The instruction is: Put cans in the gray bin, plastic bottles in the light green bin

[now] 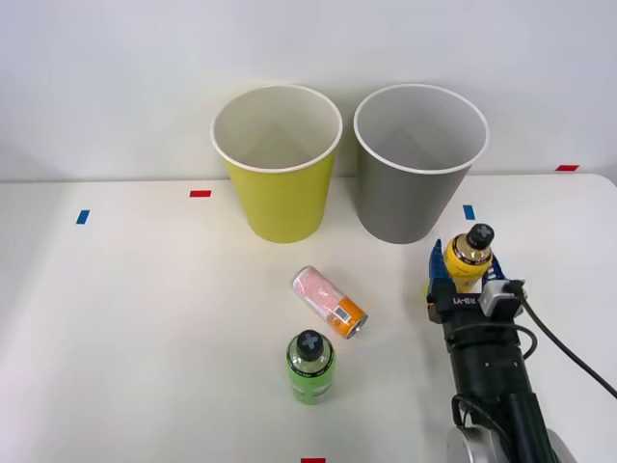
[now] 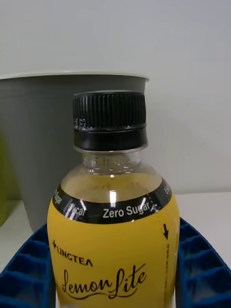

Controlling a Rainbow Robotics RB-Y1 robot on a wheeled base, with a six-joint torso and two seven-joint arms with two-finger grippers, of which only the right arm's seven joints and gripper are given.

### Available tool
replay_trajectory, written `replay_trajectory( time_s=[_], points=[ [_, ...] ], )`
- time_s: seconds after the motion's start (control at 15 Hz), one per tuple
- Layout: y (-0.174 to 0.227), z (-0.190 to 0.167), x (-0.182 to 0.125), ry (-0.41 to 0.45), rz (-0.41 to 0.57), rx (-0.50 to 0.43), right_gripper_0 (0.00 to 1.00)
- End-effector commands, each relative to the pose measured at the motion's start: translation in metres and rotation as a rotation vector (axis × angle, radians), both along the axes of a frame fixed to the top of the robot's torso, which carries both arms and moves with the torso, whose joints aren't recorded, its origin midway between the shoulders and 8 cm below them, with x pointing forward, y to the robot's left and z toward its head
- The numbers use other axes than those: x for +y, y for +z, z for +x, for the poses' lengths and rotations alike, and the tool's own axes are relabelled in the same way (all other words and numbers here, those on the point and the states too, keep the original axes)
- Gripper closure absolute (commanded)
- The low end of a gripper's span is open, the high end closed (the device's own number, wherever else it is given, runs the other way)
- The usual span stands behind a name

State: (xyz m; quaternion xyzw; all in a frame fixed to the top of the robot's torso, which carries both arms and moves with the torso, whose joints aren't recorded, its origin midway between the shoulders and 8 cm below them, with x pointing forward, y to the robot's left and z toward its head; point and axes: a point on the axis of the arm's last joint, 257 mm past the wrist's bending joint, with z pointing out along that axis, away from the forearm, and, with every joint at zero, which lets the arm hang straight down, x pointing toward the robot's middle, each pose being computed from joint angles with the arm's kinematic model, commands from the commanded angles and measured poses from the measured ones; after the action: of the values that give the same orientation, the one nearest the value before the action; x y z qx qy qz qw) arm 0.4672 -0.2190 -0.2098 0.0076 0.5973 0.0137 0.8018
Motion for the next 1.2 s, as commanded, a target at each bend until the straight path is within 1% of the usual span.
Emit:
replay_trajectory(
  time_s=[0.07,0.4,0.67,0.87,1.0,1.2],
  points=[
    [0.000,0.000,-0.001,-0.001,0.009,0.000,0.91],
    [0.001,-0.007,-0.003,-0.005,-0.003,-0.002,0.92],
    [0.009,-0.029,-0.001,0.008,-0.031,-0.012,0.95],
    [0.014,-0.057,0.003,0.049,-0.047,-0.003,0.96],
    [0.025,-0.077,0.007,0.087,-0.053,0.007,0.97],
    [0.050,-0.103,0.015,0.159,-0.087,0.067,0.97]
  ],
)
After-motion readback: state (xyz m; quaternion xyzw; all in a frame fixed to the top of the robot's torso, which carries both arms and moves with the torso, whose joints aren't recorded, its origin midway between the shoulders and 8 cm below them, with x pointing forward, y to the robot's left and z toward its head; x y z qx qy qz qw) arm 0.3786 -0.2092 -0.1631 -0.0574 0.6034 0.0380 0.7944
